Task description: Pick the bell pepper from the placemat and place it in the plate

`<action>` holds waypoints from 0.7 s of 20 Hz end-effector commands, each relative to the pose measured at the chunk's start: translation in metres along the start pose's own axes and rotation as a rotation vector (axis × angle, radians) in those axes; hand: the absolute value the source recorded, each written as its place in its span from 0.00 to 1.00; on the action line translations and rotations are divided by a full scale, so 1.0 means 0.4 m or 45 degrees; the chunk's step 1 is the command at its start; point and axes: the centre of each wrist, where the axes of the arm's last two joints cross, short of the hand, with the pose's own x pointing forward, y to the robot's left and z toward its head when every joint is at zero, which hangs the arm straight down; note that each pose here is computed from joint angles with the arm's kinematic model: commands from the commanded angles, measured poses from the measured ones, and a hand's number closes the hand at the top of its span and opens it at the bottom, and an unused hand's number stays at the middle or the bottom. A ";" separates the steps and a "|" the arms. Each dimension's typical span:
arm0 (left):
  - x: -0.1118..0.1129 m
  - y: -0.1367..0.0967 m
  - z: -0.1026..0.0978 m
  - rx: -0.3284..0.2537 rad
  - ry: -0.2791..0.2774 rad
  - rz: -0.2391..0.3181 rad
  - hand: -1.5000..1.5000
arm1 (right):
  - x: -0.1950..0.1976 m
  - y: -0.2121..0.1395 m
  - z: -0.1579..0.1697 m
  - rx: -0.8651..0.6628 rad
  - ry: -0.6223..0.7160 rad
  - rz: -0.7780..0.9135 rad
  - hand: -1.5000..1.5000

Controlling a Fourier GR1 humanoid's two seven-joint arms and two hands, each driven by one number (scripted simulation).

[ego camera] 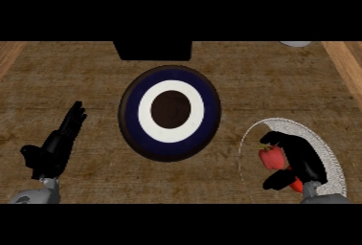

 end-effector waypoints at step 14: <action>-0.019 0.026 0.025 0.081 0.047 -0.001 0.50 | -0.017 0.134 0.177 -0.432 0.306 -0.096 1.00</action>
